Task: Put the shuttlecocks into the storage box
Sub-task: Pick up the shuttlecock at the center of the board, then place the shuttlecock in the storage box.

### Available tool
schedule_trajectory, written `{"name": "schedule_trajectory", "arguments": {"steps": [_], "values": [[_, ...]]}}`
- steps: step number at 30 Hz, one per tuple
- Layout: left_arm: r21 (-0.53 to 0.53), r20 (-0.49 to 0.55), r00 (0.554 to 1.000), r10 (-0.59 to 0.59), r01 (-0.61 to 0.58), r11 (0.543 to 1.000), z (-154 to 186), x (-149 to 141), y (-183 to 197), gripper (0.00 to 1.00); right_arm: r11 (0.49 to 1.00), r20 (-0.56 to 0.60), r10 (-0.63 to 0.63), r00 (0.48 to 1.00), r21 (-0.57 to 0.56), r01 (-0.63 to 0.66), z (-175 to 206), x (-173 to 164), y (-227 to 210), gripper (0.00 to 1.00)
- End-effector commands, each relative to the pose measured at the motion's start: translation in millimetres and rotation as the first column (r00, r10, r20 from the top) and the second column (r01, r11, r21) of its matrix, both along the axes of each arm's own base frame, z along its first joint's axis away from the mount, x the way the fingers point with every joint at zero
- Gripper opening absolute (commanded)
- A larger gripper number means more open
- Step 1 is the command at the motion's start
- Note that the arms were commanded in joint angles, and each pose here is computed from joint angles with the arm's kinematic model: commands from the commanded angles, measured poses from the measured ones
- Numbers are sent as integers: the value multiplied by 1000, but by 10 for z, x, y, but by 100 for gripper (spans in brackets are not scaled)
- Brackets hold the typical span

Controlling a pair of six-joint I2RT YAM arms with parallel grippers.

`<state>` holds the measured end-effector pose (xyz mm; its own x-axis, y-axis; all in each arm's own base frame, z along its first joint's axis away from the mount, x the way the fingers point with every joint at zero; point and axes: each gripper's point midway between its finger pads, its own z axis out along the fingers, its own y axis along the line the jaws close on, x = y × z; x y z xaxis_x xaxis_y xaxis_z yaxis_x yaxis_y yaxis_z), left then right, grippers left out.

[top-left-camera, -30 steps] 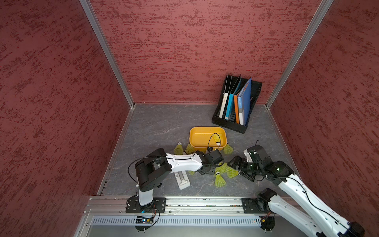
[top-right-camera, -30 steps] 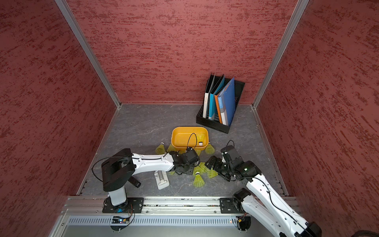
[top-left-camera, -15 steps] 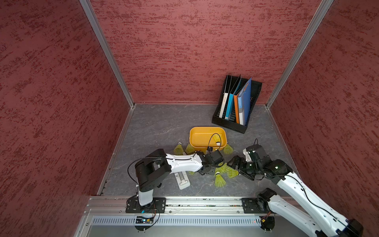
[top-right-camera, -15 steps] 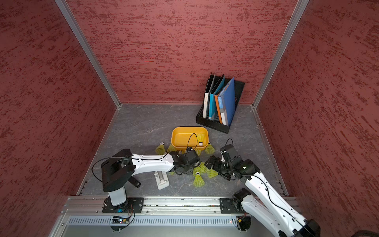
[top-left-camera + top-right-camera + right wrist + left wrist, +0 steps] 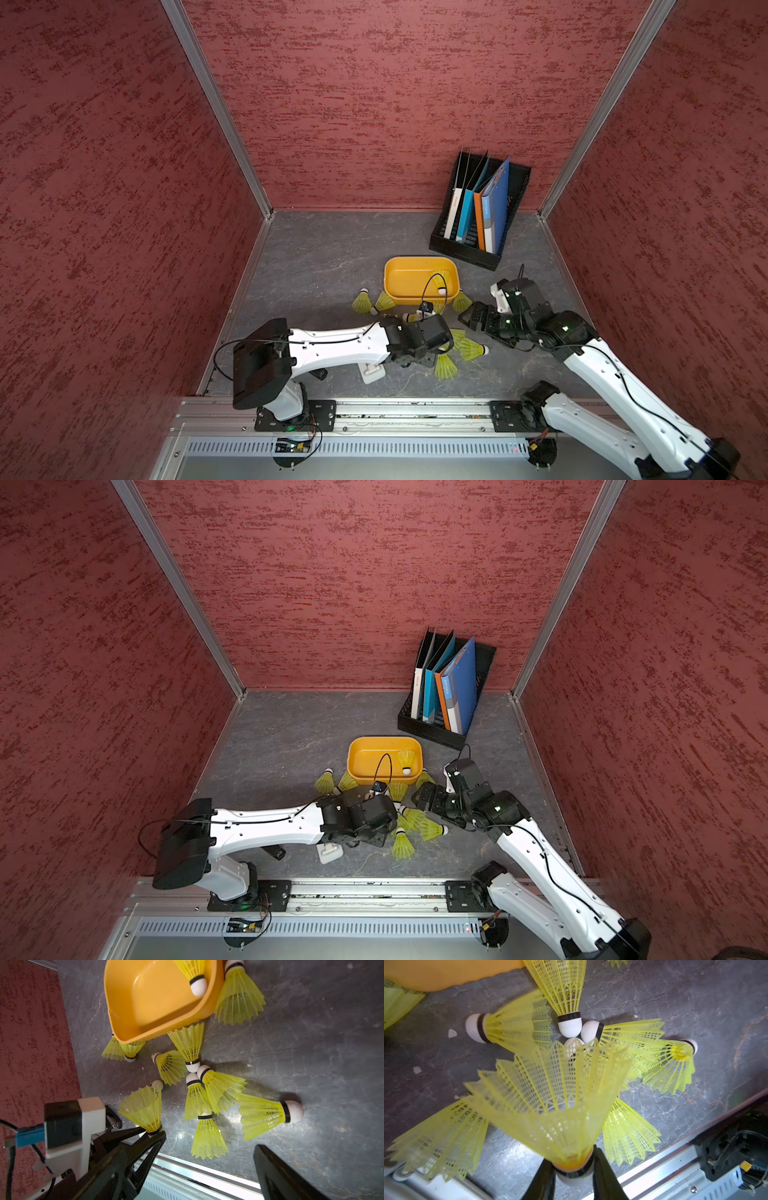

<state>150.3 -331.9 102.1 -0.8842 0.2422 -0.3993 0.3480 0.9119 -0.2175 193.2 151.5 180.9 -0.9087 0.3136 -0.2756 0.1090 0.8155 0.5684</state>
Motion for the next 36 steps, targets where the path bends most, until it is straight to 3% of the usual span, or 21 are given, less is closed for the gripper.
{"name": "schedule_trajectory", "arguments": {"steps": [1, 8, 14, 27, 36], "values": [[-15, 22, 999, 45, -44, 999, 231, 132, 80, 17, 999, 103, 21, 994, -48, -16, 226, 198, -19, 98], [-89, 5, 991, 136, -135, 987, 544, 618, 215, 16, 997, 182, 41, 982, -64, -30, 468, 467, 69, 98], [-115, 2, 984, 181, -179, 977, 641, 1046, 358, 16, 998, 187, 52, 981, -49, -43, 434, 662, 184, 98], [-23, -53, 968, 245, -246, 969, 262, 1828, 552, 15, 999, 106, -11, 994, 53, 5, 247, 1231, 224, 98], [67, -78, 963, 258, -253, 965, -33, 2023, 489, 14, 998, 90, -33, 995, 61, 28, 185, 1447, 182, 98]]}}
